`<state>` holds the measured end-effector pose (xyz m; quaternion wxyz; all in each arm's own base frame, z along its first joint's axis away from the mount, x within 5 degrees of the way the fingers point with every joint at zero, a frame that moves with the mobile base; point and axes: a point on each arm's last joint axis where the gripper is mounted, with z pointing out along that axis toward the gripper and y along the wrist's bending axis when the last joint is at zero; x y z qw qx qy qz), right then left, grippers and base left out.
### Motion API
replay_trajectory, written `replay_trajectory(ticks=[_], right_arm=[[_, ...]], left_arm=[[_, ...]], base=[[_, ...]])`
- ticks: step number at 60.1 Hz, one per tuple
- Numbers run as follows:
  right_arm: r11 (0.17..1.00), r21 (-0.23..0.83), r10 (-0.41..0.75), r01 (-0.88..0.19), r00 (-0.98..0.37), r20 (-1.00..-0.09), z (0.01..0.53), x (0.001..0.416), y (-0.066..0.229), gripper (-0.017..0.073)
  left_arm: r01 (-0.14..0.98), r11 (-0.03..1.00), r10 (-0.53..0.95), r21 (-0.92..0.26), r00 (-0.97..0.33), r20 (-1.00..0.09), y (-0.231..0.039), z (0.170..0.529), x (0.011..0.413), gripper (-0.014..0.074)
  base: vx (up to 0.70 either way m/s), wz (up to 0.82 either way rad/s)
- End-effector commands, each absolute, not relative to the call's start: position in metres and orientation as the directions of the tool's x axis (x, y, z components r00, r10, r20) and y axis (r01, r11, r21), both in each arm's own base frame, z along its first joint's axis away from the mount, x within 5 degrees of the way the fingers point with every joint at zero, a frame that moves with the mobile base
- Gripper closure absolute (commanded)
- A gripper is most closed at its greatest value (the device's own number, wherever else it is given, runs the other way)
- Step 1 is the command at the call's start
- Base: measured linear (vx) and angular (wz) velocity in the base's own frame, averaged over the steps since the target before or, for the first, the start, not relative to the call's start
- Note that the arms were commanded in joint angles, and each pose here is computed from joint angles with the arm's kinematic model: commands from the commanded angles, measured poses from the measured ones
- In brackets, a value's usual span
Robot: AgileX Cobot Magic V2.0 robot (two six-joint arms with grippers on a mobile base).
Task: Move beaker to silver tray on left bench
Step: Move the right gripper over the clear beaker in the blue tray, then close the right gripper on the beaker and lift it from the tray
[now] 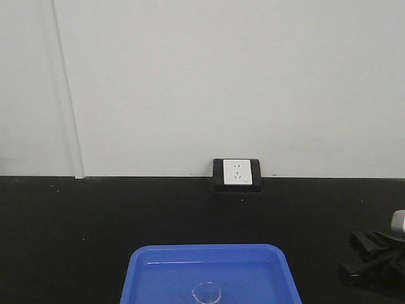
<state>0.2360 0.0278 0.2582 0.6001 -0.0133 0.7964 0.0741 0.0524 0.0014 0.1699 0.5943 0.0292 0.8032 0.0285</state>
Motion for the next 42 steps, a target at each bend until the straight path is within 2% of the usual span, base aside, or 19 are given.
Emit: replay_trajectory(ticks=[1,9,15,18,21,29,33,42], right_arm=[[0.987,0.108,0.082,-0.119,-0.205,-0.975,0.269,0.246,0.028,0.0169],[0.987,0.112,0.079,-0.114,-0.255,-0.964,0.254,0.256,0.029,-0.0026],[0.981,0.162,0.127,-0.111,-0.269,-0.955,0.249,0.259,0.032,-0.0107],[0.978,0.159,0.118,-0.134,-0.27,-0.956,0.246,0.261,0.036,-0.012],[0.974,0.111,0.057,-0.195,-0.262,-0.963,0.241,0.264,0.045,-0.0122],[0.893,-0.039,-0.148,-0.448,-0.211,-0.966,0.221,0.268,0.08,-0.0108],[0.844,-0.053,-0.191,-0.533,-0.208,-0.959,0.204,0.27,0.096,-0.01],[0.796,0.01,-0.164,-0.605,-0.232,-0.959,0.171,0.276,0.117,-0.0087]], left_arm=[[0.018,0.997,0.079,0.077,-0.231,-0.97,0.001,0.17,0.054,0.0592],[0.018,0.997,0.079,0.077,-0.231,-0.97,0.001,0.17,0.054,0.0592],[0.018,0.997,0.079,0.077,-0.231,-0.97,0.001,0.17,0.054,0.0592],[0.018,0.997,0.079,0.077,-0.231,-0.97,0.001,0.17,0.054,0.0592],[0.018,0.997,0.079,0.077,-0.231,-0.97,0.001,0.17,0.054,0.0592],[0.018,0.997,0.079,0.077,-0.231,-0.97,0.001,0.17,0.054,0.0592],[0.018,0.997,0.079,0.077,-0.231,-0.97,0.001,0.17,0.054,0.0592],[0.018,0.997,0.079,0.077,-0.231,-0.97,0.001,0.17,0.054,0.0592]], base=[[0.0,0.0],[0.0,0.0],[0.0,0.0],[0.0,0.0],[0.0,0.0],[0.0,0.0],[0.0,0.0],[0.0,0.0]])
